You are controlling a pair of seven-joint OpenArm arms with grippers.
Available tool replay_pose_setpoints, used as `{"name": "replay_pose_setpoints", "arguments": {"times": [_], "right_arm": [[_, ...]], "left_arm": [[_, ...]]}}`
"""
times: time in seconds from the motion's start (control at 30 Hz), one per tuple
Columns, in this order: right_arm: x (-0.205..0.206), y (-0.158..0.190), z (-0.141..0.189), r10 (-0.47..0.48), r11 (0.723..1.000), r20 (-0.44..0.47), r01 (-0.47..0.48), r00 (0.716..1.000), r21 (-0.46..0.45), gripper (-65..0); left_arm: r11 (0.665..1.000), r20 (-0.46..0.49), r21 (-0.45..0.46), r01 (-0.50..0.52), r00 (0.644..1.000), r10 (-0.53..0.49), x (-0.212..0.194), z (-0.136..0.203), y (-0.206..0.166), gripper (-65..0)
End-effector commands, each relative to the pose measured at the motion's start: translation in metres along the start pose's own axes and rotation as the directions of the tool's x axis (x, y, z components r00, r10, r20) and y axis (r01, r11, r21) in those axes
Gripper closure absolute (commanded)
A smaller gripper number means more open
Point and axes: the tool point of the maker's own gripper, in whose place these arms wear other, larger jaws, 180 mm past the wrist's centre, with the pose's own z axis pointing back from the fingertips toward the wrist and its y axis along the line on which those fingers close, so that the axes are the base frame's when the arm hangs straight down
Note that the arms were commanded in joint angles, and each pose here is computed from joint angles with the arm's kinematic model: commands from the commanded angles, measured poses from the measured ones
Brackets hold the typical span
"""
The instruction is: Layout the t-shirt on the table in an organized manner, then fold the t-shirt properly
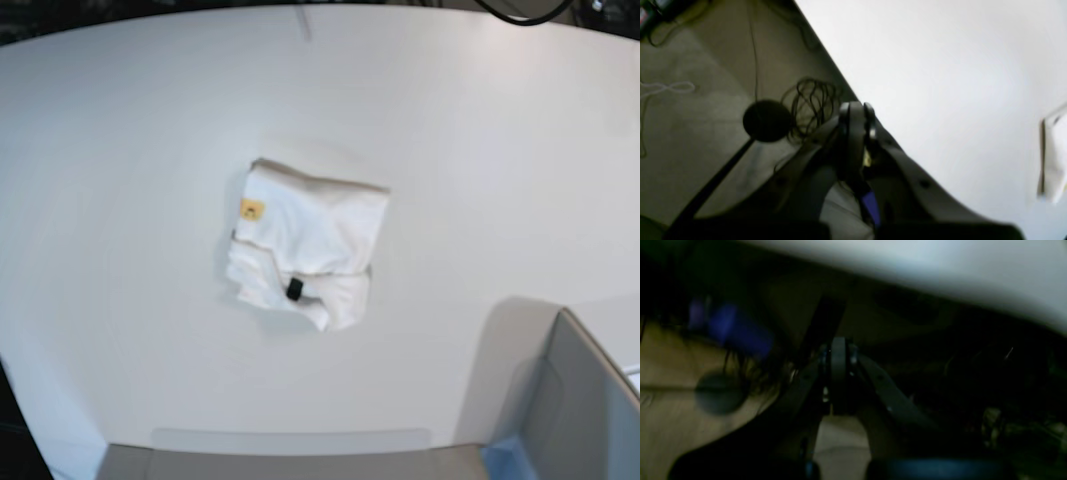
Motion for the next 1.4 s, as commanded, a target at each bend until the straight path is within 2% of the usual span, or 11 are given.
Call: {"name": "replay_pose_setpoints", "arguments": {"times": [0.0,0.13,0.23,0.33,0.53,0.7,0.8,1.0,1.1,1.23,1.37], "right_arm": [[-0.009,0.011,0.019,0.003,0.999,-0.021,-0.002,1.000,0.033,0.0],[-0.053,0.021,0.053,0.049,0.995,-0.126,-0.038,0.991,0.093,0.0],[-0.073,0.014,0.049,0.094,0.991,-0.150,-0.078,0.984,0.106,0.0],[-0.096,-0.006,0.038,0.169,0.980,-0.173,-0.147,0.970,0.132,0.0],[-0.132,-0.026,0.026,0.293,0.942,-0.211,-0.243,0.932,0.233,0.0],[-0.156,-0.054,0.011,0.379,0.908,-0.247,-0.308,0.892,0.284,0.0],[-0.161,-0.062,-0.002,0.414,0.890,-0.243,-0.335,0.877,0.310,0.0],[-0.179,-0.078,-0.018,0.484,0.855,-0.292,-0.374,0.825,0.360,0.0],[-0.185,-0.084,-0.028,0.512,0.838,-0.317,-0.384,0.798,0.388,0.0],[-0.203,-0.091,-0.034,0.470,0.867,-0.442,-0.306,0.764,0.393,0.0],[-0.215,-0.091,-0.042,0.450,0.880,-0.536,-0.251,0.714,0.404,0.0]], "left_arm": [[1.000,-0.019,0.018,-0.008,1.000,0.009,-0.009,0.007,0.006,0.0],[0.999,-0.055,0.035,-0.018,0.998,0.020,-0.024,0.003,0.009,0.0],[0.997,-0.076,0.079,-0.001,0.997,0.007,-0.034,-0.001,0.015,0.0],[0.993,-0.124,0.118,-0.030,0.991,0.044,-0.062,-0.006,0.022,0.0],[0.978,-0.203,0.205,-0.034,0.976,0.077,-0.115,-0.027,0.043,0.0],[0.963,-0.322,0.263,-0.067,0.934,0.153,-0.174,-0.052,0.065,0.0],[0.953,-0.366,0.300,-0.052,0.916,0.165,-0.202,-0.067,0.076,0.0],[0.941,-0.414,0.332,0.059,0.906,0.089,-0.235,-0.087,0.086,0.0],[0.938,-0.468,0.319,0.139,0.883,0.028,-0.257,-0.097,0.084,0.0],[0.918,-0.549,0.305,0.255,0.834,-0.049,-0.297,-0.112,0.089,0.0],[0.872,-0.605,0.268,0.409,0.776,-0.178,-0.325,-0.128,0.109,0.0]]}}
